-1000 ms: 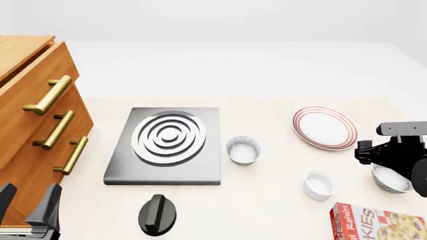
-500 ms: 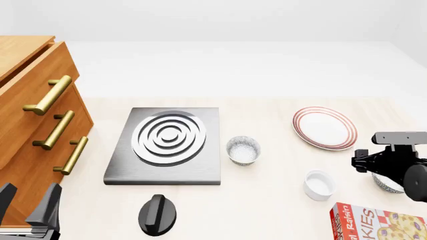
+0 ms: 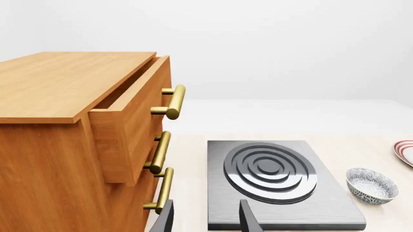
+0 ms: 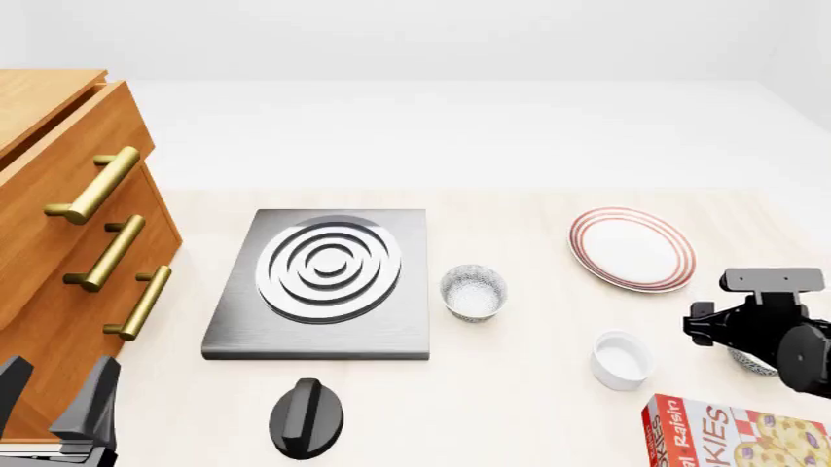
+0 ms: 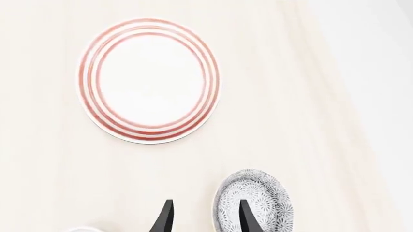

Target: Pick the akita bowl next to the plate and place it on the plate.

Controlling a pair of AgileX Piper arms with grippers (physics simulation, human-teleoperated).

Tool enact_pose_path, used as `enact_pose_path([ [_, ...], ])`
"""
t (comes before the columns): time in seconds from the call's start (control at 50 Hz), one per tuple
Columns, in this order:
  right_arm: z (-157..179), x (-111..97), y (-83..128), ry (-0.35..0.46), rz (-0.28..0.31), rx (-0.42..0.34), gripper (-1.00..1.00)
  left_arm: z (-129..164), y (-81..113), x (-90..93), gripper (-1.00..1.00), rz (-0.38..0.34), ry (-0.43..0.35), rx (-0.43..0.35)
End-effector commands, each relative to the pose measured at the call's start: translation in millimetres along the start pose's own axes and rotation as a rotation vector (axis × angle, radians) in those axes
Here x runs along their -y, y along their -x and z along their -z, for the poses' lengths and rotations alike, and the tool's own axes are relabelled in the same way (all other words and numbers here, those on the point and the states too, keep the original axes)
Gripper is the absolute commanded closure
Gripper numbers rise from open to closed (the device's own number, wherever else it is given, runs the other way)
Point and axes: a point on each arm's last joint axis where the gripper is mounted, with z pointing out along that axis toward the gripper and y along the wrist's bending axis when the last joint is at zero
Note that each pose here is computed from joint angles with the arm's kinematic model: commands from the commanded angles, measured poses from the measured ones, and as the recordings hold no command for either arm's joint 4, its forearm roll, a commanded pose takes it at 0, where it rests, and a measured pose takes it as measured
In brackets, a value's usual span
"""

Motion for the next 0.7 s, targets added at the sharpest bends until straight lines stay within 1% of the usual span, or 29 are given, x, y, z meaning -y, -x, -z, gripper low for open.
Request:
enact_pose_path([
  [0.02,-0.4,3.3,0.2,-0.007,0.001,-0.009,-1.0,0.0,0.0,0.0,-1.0,-0.001,0.0,0.0],
  [0.1,-3.4,2.1,-3.0,-0.005,0.001,-0.015,-1.0,0.0,0.0,0.0,-1.0,-0.001,0.0,0.0],
  [0.14,-10.5,0.1,-12.0,-0.004,0.003,-0.019,-1.0,0.0,0.0,0.0,-1.0,-0.002,0.0,0.0],
  [0.2,-6.2,1.8,-6.0,-0.004,0.002,-0.022,-1.0,0.0,0.0,0.0,-1.0,-0.002,0.0,0.0],
  [0.26,-14.4,0.2,-15.4,-0.005,0.003,-0.026,-1.0,0.0,0.1,0.0,-1.0,-0.002,0.0,0.001],
  [0.3,-15.3,0.0,-16.4,-0.004,0.004,-0.028,-1.0,0.0,0.1,0.0,-1.0,-0.002,0.001,0.001],
  [0.32,-10.1,1.1,-11.5,-0.004,0.003,-0.029,-1.0,0.0,0.1,0.0,-1.0,-0.003,0.001,0.001],
  [0.34,-9.2,1.2,-11.2,-0.003,0.002,-0.031,-1.0,0.0,0.1,0.0,-1.0,-0.003,0.001,0.001],
  [0.5,-10.9,2.8,-14.2,-0.008,0.005,-0.037,-1.0,0.1,0.1,0.0,-1.0,-0.004,0.001,0.001],
  [0.54,-16.6,1.7,-20.3,-0.009,0.004,-0.038,-1.0,0.1,0.1,0.0,-1.0,-0.004,0.001,0.001],
  [0.56,-12.7,2.1,-17.0,-0.008,0.005,-0.039,-1.0,0.0,0.0,0.0,-1.0,0.0,0.0,0.0],
  [0.6,-19.0,0.8,-24.7,-0.008,0.005,-0.043,-1.0,0.0,0.0,0.0,-1.0,0.0,0.0,0.0],
  [0.64,-19.8,0.1,-26.7,-0.007,0.004,-0.046,-1.0,0.0,0.0,0.0,-1.0,0.0,0.0,0.0],
  [0.66,-14.2,1.5,-21.5,-0.008,0.004,-0.046,-1.0,0.0,0.0,0.0,-1.0,0.0,0.0,0.0],
  [0.7,-12.7,2.5,-20.0,-0.009,0.007,-0.048,-1.0,0.0,0.0,0.0,-1.0,0.0,0.0,0.0],
])
